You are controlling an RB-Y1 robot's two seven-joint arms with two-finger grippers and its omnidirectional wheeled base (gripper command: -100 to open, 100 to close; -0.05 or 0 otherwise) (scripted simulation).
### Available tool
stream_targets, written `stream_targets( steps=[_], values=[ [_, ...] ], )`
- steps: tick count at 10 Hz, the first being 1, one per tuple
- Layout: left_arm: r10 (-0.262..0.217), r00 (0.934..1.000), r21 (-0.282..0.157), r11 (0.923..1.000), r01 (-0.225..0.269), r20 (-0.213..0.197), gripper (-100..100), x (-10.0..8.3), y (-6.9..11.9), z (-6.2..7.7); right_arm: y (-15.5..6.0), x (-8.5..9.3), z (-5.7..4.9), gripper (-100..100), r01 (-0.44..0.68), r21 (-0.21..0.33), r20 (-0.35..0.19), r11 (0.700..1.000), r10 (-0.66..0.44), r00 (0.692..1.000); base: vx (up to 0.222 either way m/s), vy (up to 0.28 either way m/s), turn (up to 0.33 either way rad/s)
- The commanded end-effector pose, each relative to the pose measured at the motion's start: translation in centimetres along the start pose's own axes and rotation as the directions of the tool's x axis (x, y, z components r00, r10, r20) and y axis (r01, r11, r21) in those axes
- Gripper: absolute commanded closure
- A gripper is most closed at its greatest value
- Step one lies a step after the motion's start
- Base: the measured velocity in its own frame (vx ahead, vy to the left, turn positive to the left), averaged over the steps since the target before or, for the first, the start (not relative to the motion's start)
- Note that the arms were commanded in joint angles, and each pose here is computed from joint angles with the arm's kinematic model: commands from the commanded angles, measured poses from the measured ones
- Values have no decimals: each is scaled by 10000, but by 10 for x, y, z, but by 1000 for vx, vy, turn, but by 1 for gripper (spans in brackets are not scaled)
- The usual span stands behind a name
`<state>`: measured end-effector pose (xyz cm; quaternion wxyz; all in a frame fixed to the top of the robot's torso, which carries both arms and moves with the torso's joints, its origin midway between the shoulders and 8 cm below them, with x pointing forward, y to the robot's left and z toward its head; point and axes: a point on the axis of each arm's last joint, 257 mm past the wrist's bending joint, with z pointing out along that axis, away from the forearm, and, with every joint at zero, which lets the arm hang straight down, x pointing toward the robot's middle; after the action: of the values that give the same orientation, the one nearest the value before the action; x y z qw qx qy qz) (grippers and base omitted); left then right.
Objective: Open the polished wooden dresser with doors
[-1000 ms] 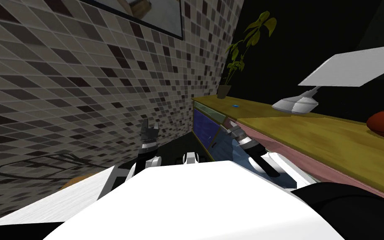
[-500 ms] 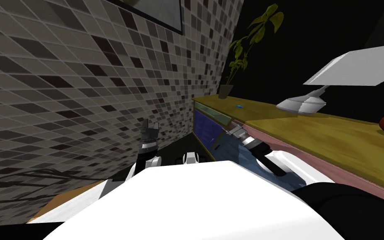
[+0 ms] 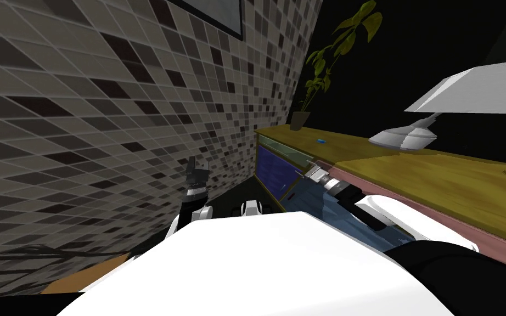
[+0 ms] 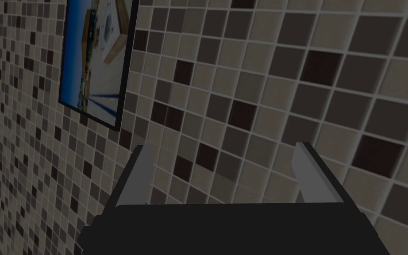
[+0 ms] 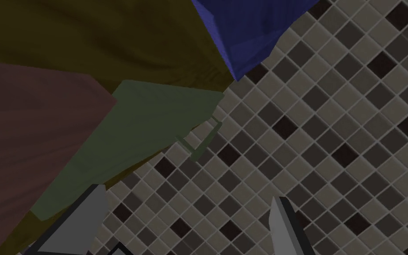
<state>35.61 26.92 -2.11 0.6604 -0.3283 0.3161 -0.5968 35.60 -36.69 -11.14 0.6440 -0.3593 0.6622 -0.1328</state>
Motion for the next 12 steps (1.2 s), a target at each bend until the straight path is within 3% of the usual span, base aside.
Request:
stream_targets(
  steps=[1,3,4,6,7,12],
  values=[
    [0,10000,-1,10000,0,1,0,0,0,0,-6,12,-1,-100,1354,-352,-423,9902,-1368,9897,74,98,-54],
    [0,10000,0,10000,0,0,0,0,0,0,-17,27,-4,-100,2876,-743,-867,9549,-2935,9520,67,100,-84],
    [0,10000,0,10000,0,0,0,0,0,0,-16,26,-2,-100,2985,-864,-817,9505,-3054,9487,65,106,-56],
    [0,10000,0,10000,0,0,0,0,0,0,-27,37,-4,-100,4345,-1317,-1059,8910,-4484,8875,87,97,-88],
    [0,10000,0,10000,0,0,0,0,0,0,-26,36,-3,-100,4414,-1395,-1009,8864,-4561,8842,80,72,-40],
    [-1,10000,1,10000,1,0,0,0,0,0,-47,49,2,-100,6820,-2435,-853,6896,-7157,6932,78,116,-81]
  ],
)
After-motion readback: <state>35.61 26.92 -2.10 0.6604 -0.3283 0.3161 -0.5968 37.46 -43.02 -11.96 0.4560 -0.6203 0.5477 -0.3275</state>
